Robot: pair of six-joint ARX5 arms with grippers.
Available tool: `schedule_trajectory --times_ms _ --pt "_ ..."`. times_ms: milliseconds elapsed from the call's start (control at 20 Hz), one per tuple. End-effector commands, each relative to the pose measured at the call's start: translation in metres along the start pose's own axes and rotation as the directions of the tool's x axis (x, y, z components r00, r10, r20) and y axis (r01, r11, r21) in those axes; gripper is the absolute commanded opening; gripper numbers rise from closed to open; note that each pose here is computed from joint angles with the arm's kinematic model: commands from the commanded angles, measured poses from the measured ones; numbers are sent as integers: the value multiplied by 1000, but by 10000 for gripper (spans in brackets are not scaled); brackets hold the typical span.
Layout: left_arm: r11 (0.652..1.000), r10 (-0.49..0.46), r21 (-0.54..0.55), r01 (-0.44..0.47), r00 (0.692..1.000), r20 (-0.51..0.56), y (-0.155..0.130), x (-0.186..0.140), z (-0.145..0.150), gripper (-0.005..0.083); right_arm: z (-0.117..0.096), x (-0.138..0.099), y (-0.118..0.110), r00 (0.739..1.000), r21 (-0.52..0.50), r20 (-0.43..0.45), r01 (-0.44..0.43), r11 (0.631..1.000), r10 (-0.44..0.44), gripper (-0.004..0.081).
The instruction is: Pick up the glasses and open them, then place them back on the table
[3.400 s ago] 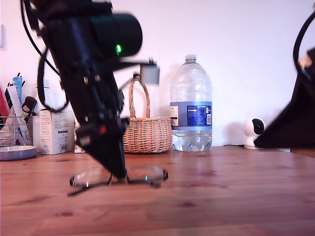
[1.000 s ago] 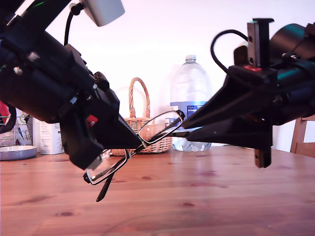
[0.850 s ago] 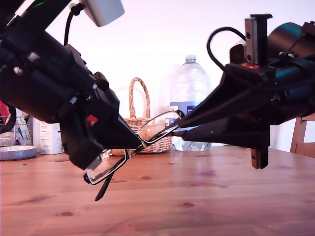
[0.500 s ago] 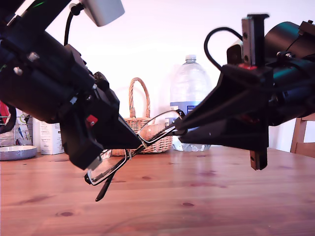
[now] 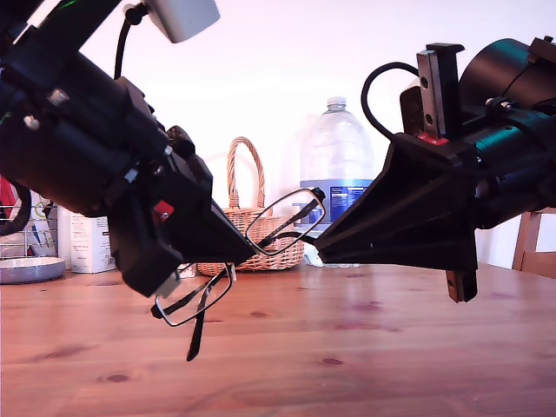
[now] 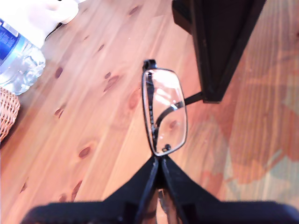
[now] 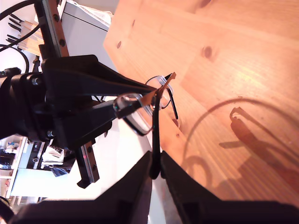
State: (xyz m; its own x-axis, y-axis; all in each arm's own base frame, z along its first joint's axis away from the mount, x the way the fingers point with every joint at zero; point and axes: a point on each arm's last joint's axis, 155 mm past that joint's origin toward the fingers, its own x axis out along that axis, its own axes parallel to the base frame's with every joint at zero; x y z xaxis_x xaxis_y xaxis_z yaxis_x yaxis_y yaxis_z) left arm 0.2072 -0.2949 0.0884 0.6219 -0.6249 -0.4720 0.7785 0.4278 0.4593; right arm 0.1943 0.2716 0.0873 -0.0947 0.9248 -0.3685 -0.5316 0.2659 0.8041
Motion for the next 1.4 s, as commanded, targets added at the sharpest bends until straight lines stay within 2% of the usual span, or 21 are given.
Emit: schedule_trajectory --times_ms 0,250,500,750,1350 --pt "1000 -20 -3 20 999 28 -4 -1 5 -22 4 1 3 1000 -30 2 -10 999 10 -11" --pt "998 -61 -1 61 997 47 -12 -2 8 -22 4 1 3 1000 -36 2 -8 999 9 -11" --pt "998 -65 -1 65 996 56 -12 -3 11 -22 5 1 1 1000 -35 6 2 999 -2 -11" --pt "998 -56 10 56 994 94 -7 -9 21 -22 7 1 -6 999 -34 17 42 999 -41 -11" --pt "994 -109 13 108 980 168 -12 -28 41 -22 10 0 -17 994 -24 32 102 994 -101 -11"
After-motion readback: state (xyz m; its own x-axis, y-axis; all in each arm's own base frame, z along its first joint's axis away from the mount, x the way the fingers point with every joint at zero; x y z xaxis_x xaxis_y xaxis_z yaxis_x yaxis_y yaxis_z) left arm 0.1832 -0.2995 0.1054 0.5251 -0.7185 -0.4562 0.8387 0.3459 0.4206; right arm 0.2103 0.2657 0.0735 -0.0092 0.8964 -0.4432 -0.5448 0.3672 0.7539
